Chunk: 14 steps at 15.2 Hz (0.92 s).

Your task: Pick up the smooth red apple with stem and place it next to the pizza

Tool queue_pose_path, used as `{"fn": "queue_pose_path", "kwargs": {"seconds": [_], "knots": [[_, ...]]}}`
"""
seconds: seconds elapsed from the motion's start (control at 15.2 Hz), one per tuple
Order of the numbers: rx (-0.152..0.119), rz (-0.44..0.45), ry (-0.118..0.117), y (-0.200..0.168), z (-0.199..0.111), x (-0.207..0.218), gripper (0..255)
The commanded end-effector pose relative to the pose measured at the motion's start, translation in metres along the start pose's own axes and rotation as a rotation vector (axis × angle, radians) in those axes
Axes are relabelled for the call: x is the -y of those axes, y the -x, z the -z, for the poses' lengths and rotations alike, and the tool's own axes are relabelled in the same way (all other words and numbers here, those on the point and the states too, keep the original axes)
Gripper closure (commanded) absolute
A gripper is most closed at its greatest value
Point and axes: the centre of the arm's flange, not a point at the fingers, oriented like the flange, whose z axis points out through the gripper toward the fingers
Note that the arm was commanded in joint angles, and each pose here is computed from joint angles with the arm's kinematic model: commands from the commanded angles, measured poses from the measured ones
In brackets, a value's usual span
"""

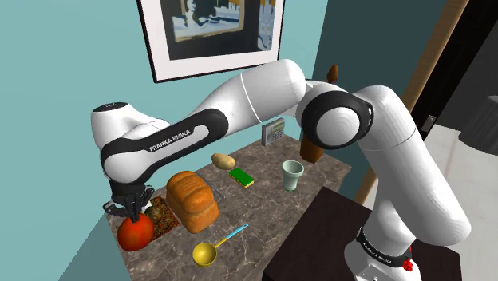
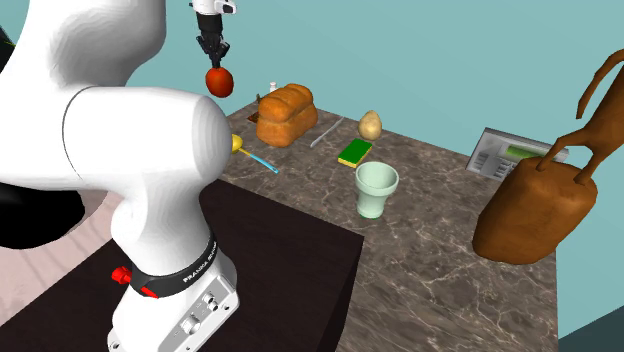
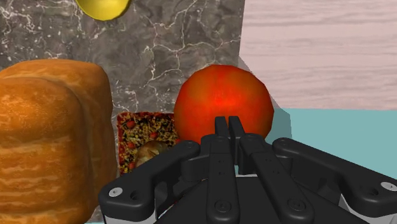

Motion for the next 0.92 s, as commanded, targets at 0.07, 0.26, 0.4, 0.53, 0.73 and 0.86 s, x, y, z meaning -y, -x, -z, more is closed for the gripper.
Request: {"fn": "queue_pose_path", "kwargs": {"seconds": [0.07,0.26,0.4,0.53,0.73,0.86], "knots": [[-0.001,0.0,0.0,0.0,-0.015,-0.001,255],[-0.001,0.0,0.0,-0.001,-0.031,-0.003,255],[-0.001,0.0,0.0,-0.001,-0.041,-0.004,255],[-0.001,0.0,-0.001,-0.001,-0.052,-0.005,255],[-0.001,0.0,-0.001,-0.002,-0.067,-0.007,255],[-0.001,0.0,0.0,-0.002,-0.078,-0.008,255]]}}
